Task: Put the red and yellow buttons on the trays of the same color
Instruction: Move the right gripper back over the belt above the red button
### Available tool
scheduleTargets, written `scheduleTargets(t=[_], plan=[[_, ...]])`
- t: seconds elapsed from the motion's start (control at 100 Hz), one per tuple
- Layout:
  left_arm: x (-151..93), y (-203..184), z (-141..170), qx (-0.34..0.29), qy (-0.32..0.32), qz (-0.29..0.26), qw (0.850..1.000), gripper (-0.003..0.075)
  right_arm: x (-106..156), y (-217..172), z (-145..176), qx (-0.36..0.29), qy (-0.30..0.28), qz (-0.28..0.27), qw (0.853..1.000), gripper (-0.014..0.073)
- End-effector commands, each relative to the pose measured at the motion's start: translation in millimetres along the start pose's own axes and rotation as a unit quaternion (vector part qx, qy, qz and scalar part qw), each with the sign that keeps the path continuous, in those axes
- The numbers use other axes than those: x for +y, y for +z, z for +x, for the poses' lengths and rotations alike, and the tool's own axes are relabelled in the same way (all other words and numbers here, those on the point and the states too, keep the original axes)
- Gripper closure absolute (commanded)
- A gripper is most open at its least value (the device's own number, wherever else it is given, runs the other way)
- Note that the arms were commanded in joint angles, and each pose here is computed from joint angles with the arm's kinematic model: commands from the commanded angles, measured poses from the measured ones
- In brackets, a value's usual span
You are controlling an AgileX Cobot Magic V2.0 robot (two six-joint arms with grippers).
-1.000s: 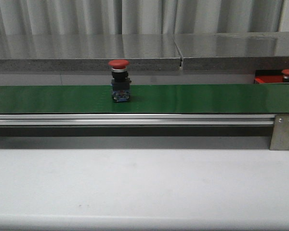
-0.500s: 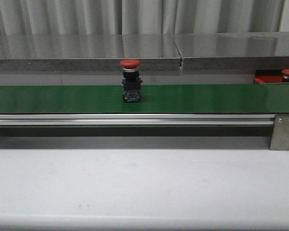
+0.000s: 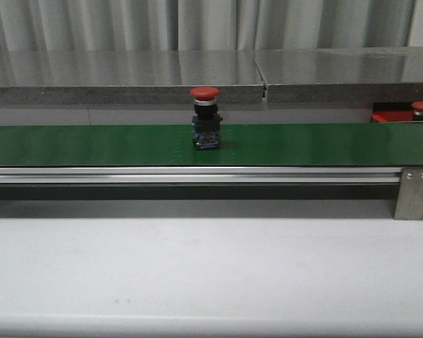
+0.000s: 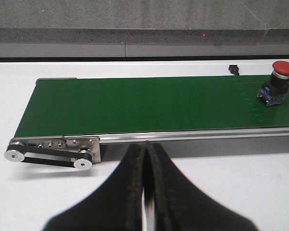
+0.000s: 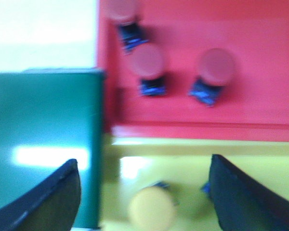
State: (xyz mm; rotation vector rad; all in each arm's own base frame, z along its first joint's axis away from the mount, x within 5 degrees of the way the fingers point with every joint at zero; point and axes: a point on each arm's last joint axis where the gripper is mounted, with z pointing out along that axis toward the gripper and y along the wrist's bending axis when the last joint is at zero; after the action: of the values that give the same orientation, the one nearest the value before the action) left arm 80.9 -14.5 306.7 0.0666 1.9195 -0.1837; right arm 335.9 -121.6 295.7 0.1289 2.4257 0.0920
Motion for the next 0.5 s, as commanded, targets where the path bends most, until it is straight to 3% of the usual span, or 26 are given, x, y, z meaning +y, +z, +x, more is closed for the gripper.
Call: scheduleTargets(t=[0.0,0.22,0.34,0.49], plan=[[-1,-3,-14,-0.047,-0.007,0.002,0.999,0.0741,25,-27,-13,-0.029,-0.038,-0.024,0.999,0.0043],[-1,-3,-14,-0.047,-0.007,0.002,0.999,0.0741,86,-26,-12,-0.01,-0.129,-0.095,0.987,0.0043],[-1,-3,-14,-0.047,-0.007,0.002,0.999,0.0741,128,-22,-10,-0.017,-0.197,-0.132,0.971,0.0043],[-1,-3,-14,-0.047,-0.007,0.002,0.999,0.0741,171,-12,-5,-0.017,-0.243,-0.168,0.955,0.0043]])
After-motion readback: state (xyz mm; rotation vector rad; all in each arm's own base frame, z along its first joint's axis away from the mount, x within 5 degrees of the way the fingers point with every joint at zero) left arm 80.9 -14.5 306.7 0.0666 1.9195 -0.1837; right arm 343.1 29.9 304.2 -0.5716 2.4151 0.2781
